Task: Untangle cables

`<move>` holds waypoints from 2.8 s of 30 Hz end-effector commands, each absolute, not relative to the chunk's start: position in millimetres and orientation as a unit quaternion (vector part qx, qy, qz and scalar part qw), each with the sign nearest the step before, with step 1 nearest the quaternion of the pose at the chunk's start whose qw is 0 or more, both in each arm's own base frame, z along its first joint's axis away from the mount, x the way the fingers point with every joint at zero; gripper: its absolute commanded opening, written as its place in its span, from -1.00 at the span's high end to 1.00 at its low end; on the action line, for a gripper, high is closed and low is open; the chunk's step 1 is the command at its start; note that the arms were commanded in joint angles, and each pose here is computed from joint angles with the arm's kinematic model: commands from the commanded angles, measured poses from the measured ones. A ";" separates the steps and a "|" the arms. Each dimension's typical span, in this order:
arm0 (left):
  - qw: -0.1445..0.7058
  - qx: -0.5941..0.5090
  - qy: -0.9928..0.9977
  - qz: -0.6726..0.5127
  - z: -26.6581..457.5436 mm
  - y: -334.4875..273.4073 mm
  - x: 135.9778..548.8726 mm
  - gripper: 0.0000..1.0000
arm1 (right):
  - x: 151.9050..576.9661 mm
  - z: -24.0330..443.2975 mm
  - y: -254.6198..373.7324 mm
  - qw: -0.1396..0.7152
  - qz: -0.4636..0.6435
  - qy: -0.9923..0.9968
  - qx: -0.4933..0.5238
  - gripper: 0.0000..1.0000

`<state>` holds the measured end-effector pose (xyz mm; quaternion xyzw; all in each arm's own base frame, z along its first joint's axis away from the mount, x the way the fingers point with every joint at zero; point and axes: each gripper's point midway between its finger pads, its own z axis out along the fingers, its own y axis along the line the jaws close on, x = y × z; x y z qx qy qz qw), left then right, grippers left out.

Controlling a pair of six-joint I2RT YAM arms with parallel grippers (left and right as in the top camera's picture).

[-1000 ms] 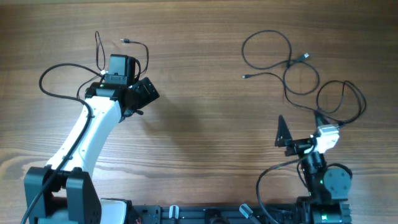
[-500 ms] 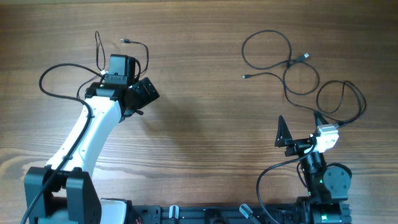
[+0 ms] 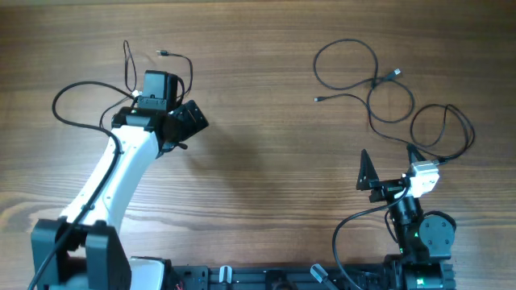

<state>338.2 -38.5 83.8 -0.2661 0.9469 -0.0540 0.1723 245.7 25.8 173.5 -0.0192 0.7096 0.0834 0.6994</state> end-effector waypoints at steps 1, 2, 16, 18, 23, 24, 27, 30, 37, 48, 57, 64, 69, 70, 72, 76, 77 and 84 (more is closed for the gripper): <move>0.240 -0.236 0.937 -0.092 134.9 -61.5 338.3 -1.00 | 245.5 176.0 23.6 0.704 0.085 0.706 -0.009 -0.99; 0.252 -0.231 0.935 -0.100 144.2 -64.5 337.0 -1.00 | 245.5 176.0 23.6 0.704 0.085 0.706 -0.009 -0.99; 0.441 -0.208 0.851 -0.196 287.5 -55.3 273.2 -1.00 | 245.5 176.0 23.6 0.704 0.085 0.706 -0.009 -1.00; 0.420 -0.211 0.863 -0.185 276.4 -53.9 266.8 -0.99 | 245.5 176.0 23.6 0.704 0.084 0.706 -0.009 -0.99; 0.396 -0.211 0.876 -0.175 254.8 -55.2 266.5 -1.00 | 245.5 176.0 23.6 0.704 0.085 0.706 -0.009 -0.99; 0.419 -0.208 0.864 -0.186 260.0 -57.1 275.0 -1.00 | 245.5 176.0 23.6 0.704 0.085 0.706 -0.009 -0.99; 0.496 -0.199 0.815 -0.225 284.4 -62.4 297.6 -1.00 | 245.5 176.0 23.6 0.704 0.084 0.706 -0.009 -0.99; 0.587 -0.184 0.740 -0.271 325.4 -65.3 310.2 -1.00 | 245.5 176.0 23.6 0.704 0.085 0.706 -0.009 -0.99; 0.672 -0.165 0.650 -0.314 362.0 -62.1 296.2 -1.00 | 245.5 176.0 23.6 0.704 0.085 0.706 -0.009 -0.99; 0.705 -0.156 0.607 -0.332 300.3 -47.1 232.1 -1.00 | 245.5 176.0 23.6 0.704 0.085 0.706 -0.009 -0.99; 0.740 -0.145 0.556 -0.350 299.9 -42.7 213.8 -1.00 | 245.5 176.0 23.6 0.704 0.085 0.706 -0.009 -0.99; 0.722 -0.151 0.583 -0.340 242.5 -47.0 232.5 -1.00 | 245.5 176.0 23.6 0.704 0.085 0.706 -0.009 -0.99; 0.722 -0.151 0.583 -0.340 242.3 -47.0 232.6 -1.00 | 245.5 176.0 23.6 0.704 0.085 0.706 -0.009 -0.99; 0.719 -0.152 0.587 -0.339 240.0 -47.2 233.2 -1.00 | 245.5 176.0 23.6 0.704 0.085 0.706 -0.009 -0.99; 0.715 -0.153 0.594 -0.336 236.0 -47.4 234.3 -1.00 | 245.5 176.0 23.6 0.704 0.085 0.706 -0.009 -0.99; 0.669 -0.166 0.653 -0.313 197.6 -48.9 240.8 -1.00 | 245.5 176.0 23.6 0.704 0.085 0.706 -0.009 -0.99; 0.657 -0.169 0.668 -0.306 187.4 -49.1 241.5 -1.00 | 245.5 176.0 23.6 0.704 0.085 0.706 -0.009 -0.99; 0.616 -0.176 0.713 -0.286 156.2 -49.7 241.5 -1.00 | 245.5 176.0 23.6 0.704 0.085 0.706 -0.009 -0.99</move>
